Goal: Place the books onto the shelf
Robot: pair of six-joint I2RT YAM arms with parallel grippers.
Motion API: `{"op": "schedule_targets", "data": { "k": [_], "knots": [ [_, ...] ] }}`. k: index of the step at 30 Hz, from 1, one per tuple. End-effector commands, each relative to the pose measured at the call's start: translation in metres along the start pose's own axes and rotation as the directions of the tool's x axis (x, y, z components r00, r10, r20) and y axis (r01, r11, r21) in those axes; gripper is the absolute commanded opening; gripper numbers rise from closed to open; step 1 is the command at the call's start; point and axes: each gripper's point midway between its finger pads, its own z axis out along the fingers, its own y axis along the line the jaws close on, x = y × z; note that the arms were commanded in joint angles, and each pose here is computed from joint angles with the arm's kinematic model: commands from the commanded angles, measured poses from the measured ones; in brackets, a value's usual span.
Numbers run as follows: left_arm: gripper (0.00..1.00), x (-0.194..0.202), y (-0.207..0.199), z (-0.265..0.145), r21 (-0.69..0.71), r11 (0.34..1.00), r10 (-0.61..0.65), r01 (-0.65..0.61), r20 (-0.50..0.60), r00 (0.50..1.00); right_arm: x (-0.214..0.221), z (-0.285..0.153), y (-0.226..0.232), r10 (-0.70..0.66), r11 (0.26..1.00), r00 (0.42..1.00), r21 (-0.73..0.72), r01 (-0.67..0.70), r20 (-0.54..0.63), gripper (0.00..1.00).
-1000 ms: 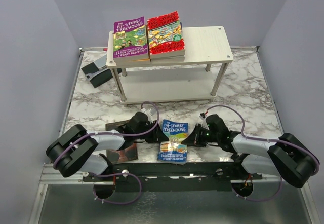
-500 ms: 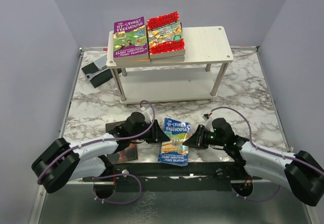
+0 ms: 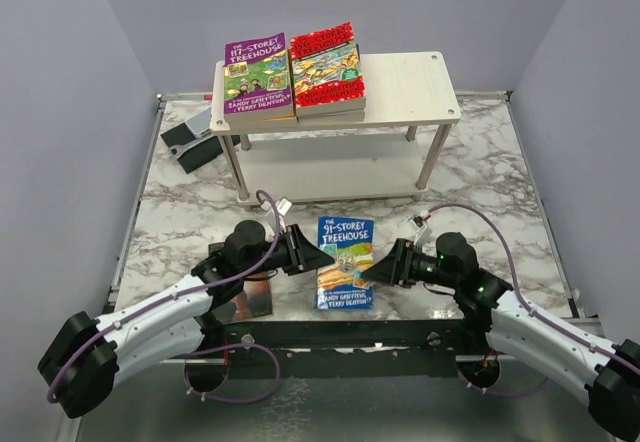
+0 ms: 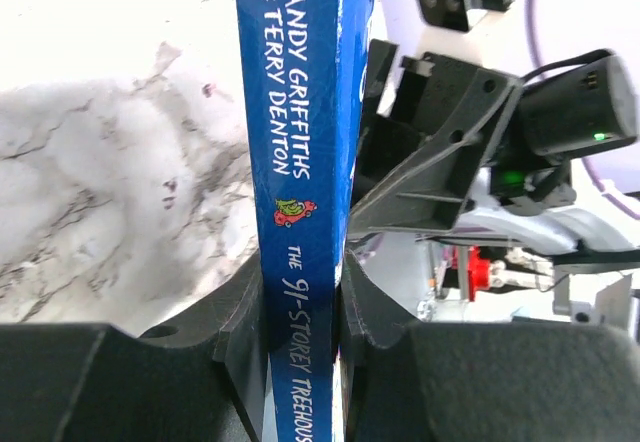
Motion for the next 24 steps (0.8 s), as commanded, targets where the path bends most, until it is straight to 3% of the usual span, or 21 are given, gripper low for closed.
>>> {"op": "schedule_targets", "data": {
  "k": [1, 13, 24],
  "knots": [
    [0.0, -0.035, -0.072, -0.015, 0.222, 0.975, -0.024, -0.005, 0.127, 0.992, -0.006, -0.006, 0.028, -0.065, 0.993, 0.998, -0.103, 0.065, 0.003, 0.7],
    [0.0, -0.055, -0.11, -0.049, 0.419, 0.908, -0.144, 0.029, 0.245, 0.959, -0.011, -0.013, 0.084, -0.128, 0.938, 0.991, -0.327, 0.113, -0.026, 0.71],
    [0.0, -0.062, -0.1, -0.062, 0.417, 0.909, -0.167, 0.013, 0.334, 0.928, -0.012, -0.022, 0.11, -0.133, 0.896, 0.99, -0.432, 0.104, -0.037, 0.67]
  ]
}}
